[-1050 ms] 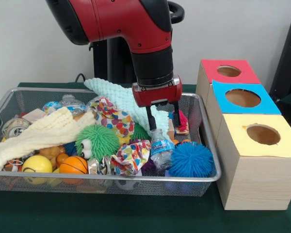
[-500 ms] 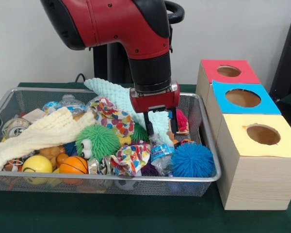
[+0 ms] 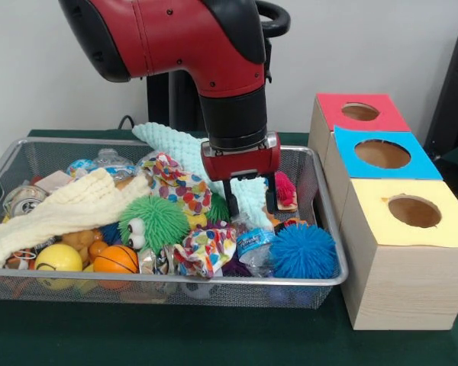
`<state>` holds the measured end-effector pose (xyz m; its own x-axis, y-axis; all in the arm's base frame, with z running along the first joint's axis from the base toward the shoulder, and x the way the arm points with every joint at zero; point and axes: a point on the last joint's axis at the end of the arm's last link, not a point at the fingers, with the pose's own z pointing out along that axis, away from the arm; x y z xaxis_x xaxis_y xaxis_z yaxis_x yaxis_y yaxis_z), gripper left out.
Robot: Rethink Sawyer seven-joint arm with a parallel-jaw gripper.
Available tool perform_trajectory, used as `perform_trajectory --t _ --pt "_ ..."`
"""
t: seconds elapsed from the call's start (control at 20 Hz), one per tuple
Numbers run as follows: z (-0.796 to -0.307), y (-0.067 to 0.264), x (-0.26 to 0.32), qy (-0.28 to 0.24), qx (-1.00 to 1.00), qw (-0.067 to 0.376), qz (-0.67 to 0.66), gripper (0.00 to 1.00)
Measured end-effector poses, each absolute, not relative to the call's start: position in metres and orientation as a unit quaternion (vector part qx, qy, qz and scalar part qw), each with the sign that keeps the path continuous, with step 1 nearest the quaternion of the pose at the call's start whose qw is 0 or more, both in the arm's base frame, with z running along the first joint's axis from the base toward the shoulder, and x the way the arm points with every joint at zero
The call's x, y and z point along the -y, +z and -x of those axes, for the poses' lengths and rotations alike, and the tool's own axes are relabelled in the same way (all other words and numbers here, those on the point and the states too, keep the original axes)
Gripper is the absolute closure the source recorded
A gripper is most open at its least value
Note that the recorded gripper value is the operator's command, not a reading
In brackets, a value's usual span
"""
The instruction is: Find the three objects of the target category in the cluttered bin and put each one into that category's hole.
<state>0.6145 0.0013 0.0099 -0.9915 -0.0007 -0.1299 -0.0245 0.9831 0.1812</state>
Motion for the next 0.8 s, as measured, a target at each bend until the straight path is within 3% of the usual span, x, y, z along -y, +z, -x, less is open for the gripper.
perform_trajectory --t 0.15,0.2,0.8 --pt "-0.6143 0.0098 -0.0010 0.091 -0.994 0.064 0.006 0.00" --pt "-0.6141 0.0097 -0.0008 0.091 -0.994 0.064 0.006 1.00" --pt "-0.6111 0.0080 0.0021 0.085 -0.994 0.061 0.010 1.00"
